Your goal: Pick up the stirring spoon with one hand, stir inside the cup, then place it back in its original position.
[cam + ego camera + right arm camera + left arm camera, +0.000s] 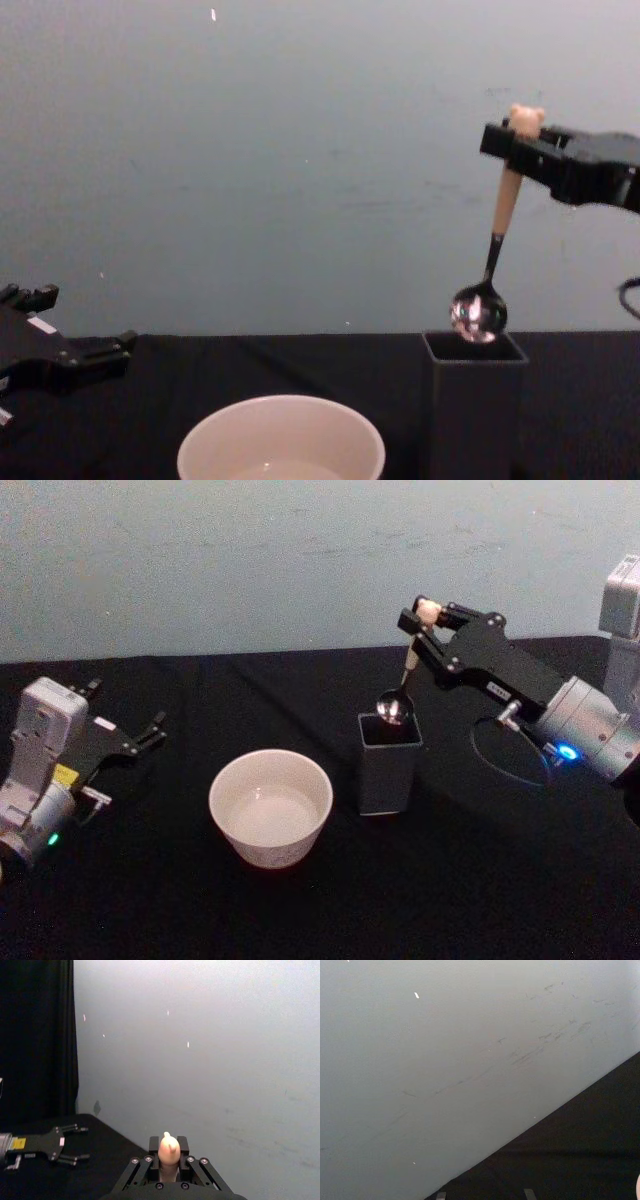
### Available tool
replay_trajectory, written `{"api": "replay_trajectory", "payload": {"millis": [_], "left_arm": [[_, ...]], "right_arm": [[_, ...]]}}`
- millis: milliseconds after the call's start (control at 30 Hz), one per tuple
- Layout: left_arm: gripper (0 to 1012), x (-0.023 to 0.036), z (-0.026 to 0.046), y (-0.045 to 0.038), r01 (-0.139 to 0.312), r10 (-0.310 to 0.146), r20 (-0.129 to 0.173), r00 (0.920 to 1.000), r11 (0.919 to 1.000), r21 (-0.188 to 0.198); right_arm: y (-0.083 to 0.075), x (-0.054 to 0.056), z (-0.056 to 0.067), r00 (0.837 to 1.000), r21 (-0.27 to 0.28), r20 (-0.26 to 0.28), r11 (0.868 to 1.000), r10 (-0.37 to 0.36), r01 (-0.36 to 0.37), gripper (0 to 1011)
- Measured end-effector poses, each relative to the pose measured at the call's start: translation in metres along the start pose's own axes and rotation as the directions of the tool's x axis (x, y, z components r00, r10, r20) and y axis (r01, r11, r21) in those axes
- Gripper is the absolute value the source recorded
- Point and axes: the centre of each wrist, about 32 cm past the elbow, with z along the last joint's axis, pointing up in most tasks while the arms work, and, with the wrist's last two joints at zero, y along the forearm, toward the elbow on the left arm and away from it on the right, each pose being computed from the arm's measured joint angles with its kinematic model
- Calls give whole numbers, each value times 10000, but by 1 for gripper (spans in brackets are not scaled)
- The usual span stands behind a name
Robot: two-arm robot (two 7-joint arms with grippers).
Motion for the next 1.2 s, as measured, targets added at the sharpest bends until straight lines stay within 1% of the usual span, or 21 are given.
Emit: {"api": "replay_trajectory", "payload": {"millis": [167, 200, 333, 567, 667, 767, 1000, 1200], "left_arm": [[1001, 0, 0, 0, 0, 0, 1, 10000, 10000, 1], [1002, 0, 0, 0, 1, -1, 1, 10000, 10000, 0], [1001, 0, 0, 0, 0, 0, 1, 10000, 10000, 1], [1001, 0, 0, 0, 1, -1, 1, 10000, 10000, 1], [1001, 0, 0, 0, 0, 0, 1, 10000, 10000, 0], [1002, 0, 0, 0, 1, -1, 0, 10000, 10000, 1], [1001, 0, 0, 0, 0, 0, 1, 10000, 10000, 2], [1001, 0, 0, 0, 1, -1, 1, 10000, 10000, 1]], "right_arm": [[56, 11, 59, 9999, 228, 161, 9997, 34, -38, 211], [88, 11, 75, 9998, 276, 210, 9996, 69, -75, 211], [183, 0, 73, 9996, 267, 246, 9995, 132, -138, 211], [381, -30, 16, 9994, 189, 169, 9994, 299, -302, 211], [483, -56, -13, 9983, 316, 136, 9978, 571, -575, 211], [537, -76, -27, 9969, 396, 121, 9961, 782, -786, 211], [672, -158, -91, 9902, 398, -13, 9894, 1396, -1394, 211], [777, -255, -190, 9810, 226, -190, 9811, 1928, -1924, 211]]}}
